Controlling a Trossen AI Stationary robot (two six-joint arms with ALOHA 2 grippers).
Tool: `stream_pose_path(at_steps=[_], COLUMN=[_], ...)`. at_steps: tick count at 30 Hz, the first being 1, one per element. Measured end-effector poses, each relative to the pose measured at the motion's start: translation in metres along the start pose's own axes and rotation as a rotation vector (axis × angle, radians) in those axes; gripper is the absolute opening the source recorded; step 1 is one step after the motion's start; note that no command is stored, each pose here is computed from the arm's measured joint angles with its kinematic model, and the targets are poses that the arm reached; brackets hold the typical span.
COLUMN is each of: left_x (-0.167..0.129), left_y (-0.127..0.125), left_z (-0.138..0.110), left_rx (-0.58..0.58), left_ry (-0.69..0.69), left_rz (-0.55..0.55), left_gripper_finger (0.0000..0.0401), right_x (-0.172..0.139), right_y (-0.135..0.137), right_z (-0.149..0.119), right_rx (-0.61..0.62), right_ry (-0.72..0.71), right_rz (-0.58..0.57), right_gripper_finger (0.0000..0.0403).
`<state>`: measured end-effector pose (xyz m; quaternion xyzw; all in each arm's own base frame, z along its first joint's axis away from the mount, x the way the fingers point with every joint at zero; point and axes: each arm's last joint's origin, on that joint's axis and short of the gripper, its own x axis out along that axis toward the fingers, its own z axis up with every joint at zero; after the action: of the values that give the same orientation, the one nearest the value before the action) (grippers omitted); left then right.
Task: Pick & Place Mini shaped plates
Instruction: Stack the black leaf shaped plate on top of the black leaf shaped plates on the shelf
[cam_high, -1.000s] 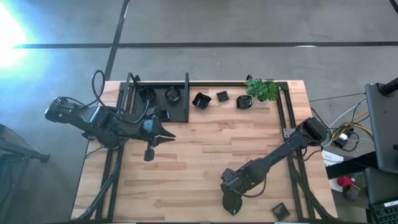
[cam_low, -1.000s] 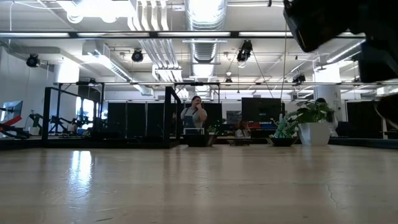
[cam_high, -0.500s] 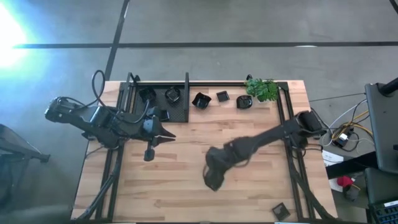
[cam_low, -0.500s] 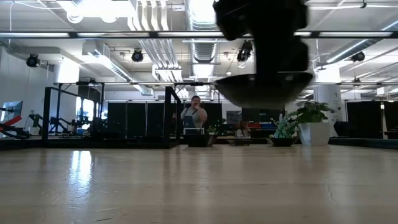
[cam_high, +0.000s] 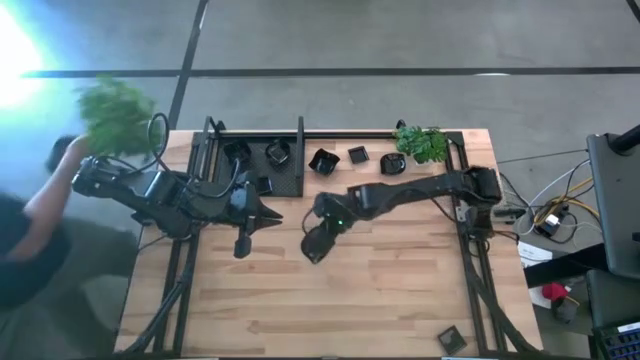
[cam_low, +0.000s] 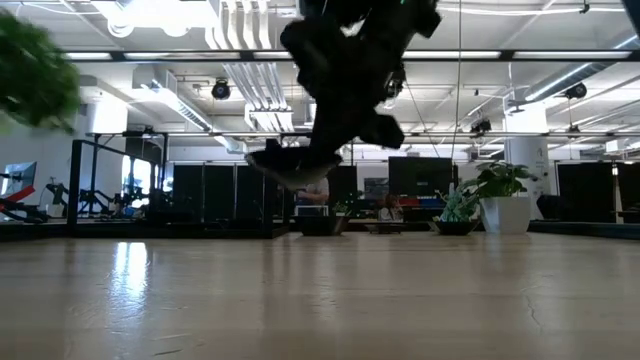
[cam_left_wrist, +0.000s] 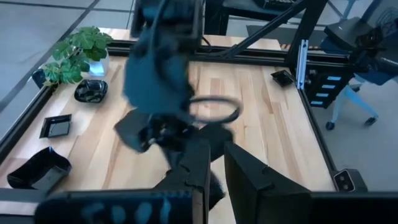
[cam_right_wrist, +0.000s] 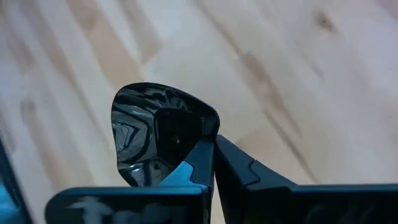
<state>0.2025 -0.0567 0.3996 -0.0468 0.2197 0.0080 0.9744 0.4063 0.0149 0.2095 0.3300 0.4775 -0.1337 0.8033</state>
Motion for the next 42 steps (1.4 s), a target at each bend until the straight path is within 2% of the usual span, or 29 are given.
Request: stream_pose_path(at_steps=[6, 12, 35, 42], left_x=[0.000, 0.000, 0.000, 0.000], left_y=[0.000, 0.000, 0.000, 0.000], left_z=[0.000, 0.000, -0.001, -0.001], left_rx=[-0.007, -0.007, -0.002, -0.002], left_ry=[0.000, 0.000, 0.006, 0.006], left_rz=[0.000, 0.000, 0.002, 0.002], left_gripper_finger=[0.0041, 0.0041, 0.0041, 0.0041], right_x=[0.045, 0.071, 0.069, 0.069], right_y=[-0.017, -0.019, -0.013, -0.013], right_z=[0.001, 0.001, 0.005, 0.005], right_rx=[0.038, 0.049, 0.042, 0.038], right_ry=[0.087, 0.152, 0.129, 0.125], right_rz=[0.004, 0.027, 0.036, 0.033], right_gripper_finger=[0.0008, 0.0008, 0.0009, 0.0051])
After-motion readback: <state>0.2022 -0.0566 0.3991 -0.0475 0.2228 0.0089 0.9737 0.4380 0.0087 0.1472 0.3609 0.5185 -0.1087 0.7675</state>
